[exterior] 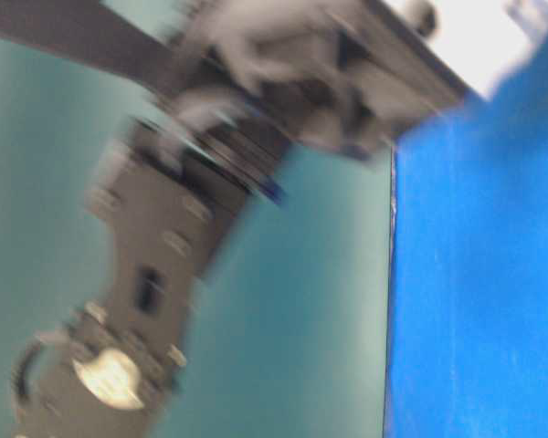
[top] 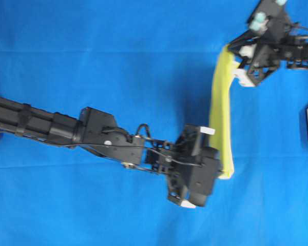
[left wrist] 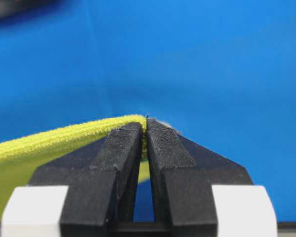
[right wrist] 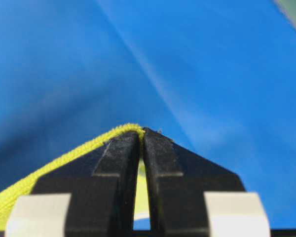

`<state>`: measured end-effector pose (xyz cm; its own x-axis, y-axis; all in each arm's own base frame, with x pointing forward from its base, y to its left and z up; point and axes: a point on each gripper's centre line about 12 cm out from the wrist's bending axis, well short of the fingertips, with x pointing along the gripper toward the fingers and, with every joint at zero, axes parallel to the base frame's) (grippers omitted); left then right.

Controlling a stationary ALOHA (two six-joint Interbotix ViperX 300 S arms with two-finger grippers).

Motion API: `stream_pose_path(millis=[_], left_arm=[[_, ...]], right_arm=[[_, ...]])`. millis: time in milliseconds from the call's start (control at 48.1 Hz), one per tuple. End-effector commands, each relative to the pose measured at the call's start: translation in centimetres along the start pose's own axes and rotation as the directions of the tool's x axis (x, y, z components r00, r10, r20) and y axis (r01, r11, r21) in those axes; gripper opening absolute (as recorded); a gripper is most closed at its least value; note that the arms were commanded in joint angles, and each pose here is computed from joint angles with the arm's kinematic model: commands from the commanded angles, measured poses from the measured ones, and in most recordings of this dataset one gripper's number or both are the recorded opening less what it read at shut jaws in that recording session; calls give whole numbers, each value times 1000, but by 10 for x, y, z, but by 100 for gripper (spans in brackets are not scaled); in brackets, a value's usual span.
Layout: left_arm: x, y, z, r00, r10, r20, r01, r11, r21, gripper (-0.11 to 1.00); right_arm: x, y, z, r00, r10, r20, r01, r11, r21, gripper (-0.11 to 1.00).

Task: Fold the yellow towel.
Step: 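Rotate the lifted strip vertical and lay it down at center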

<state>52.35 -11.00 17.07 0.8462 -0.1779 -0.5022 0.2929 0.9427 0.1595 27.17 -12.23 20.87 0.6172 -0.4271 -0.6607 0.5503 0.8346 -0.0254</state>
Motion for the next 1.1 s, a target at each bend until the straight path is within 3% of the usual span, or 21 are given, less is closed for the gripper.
stream_pose_path(millis=[0,166,270,478,790,977,1019,1081], left_arm=[[-23,-19,15,998,-28,48,27,1000,15,3],[-40,-36,-10,998,-52,35,52,999,0,3],[-51,-40,-30,998,-61,-4,60,998,-35,3],[-65,-44,-55,996,-71,-61,65,994,-85,3],[-65,-38,-59,996,-60,-70,55,995,-80,3],[-65,-27,-63,996,-41,-80,33,993,-109,4],[-65,-27,-63,996,-41,-80,33,993,-109,7],[-66,-28,-63,996,-42,-83,33,994,-108,22]], right_arm=[[18,4,24,998,35,52,-35,999,4,4],[54,18,37,995,88,52,-87,996,-7,4],[72,25,45,993,108,55,-108,994,-11,4],[89,31,50,992,115,47,-114,993,-21,4],[90,33,46,992,123,43,-121,992,-32,5],[90,32,45,992,117,36,-116,993,-32,5],[90,32,44,993,112,30,-111,993,-31,7],[91,30,43,995,100,19,-100,995,-30,21]])
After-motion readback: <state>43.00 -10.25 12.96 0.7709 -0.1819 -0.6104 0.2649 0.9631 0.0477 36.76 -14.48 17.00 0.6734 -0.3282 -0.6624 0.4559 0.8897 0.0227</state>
